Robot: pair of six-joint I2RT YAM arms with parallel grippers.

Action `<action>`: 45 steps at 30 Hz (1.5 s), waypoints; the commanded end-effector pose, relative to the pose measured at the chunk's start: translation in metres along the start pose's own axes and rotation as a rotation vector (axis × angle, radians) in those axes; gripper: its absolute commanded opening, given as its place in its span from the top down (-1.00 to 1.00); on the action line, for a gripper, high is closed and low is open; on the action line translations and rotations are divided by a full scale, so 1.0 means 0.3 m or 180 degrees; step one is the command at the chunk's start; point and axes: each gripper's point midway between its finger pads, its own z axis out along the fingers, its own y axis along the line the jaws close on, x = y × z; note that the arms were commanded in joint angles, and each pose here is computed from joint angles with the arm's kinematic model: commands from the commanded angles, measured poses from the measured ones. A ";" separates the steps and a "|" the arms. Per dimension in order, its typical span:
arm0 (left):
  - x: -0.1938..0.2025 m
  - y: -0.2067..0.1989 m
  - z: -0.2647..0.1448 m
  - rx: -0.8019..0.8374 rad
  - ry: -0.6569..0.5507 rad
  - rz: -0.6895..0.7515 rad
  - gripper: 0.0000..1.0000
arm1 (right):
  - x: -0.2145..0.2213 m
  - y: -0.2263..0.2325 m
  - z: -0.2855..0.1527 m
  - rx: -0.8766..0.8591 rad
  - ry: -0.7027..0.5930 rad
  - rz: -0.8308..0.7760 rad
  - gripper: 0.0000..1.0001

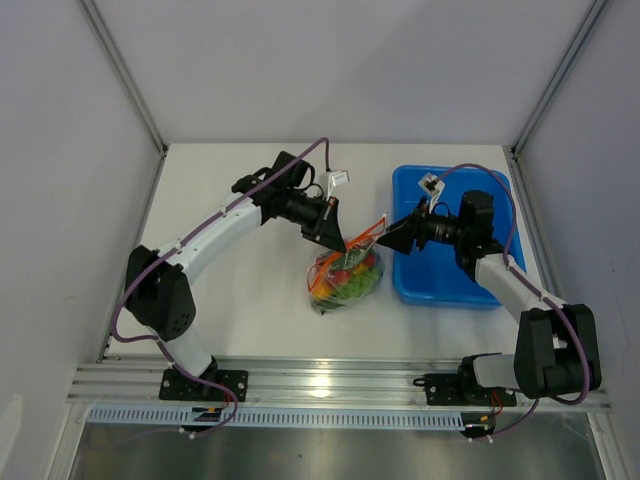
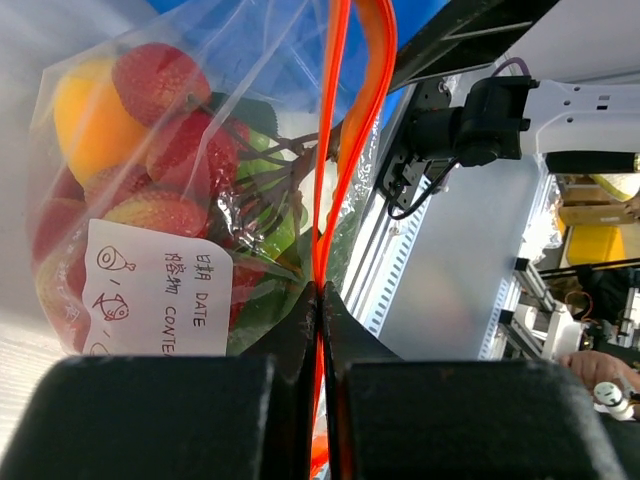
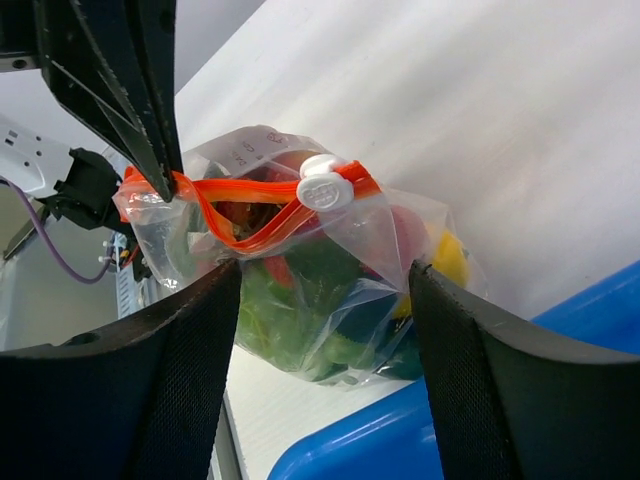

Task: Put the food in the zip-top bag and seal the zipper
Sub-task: Zip the zipper food storage bag at the center of the board.

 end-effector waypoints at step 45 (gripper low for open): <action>-0.232 -0.150 0.000 -0.0461 -0.0370 0.0991 -0.99 | -0.064 0.194 0.008 0.0165 0.0199 -0.0012 1.00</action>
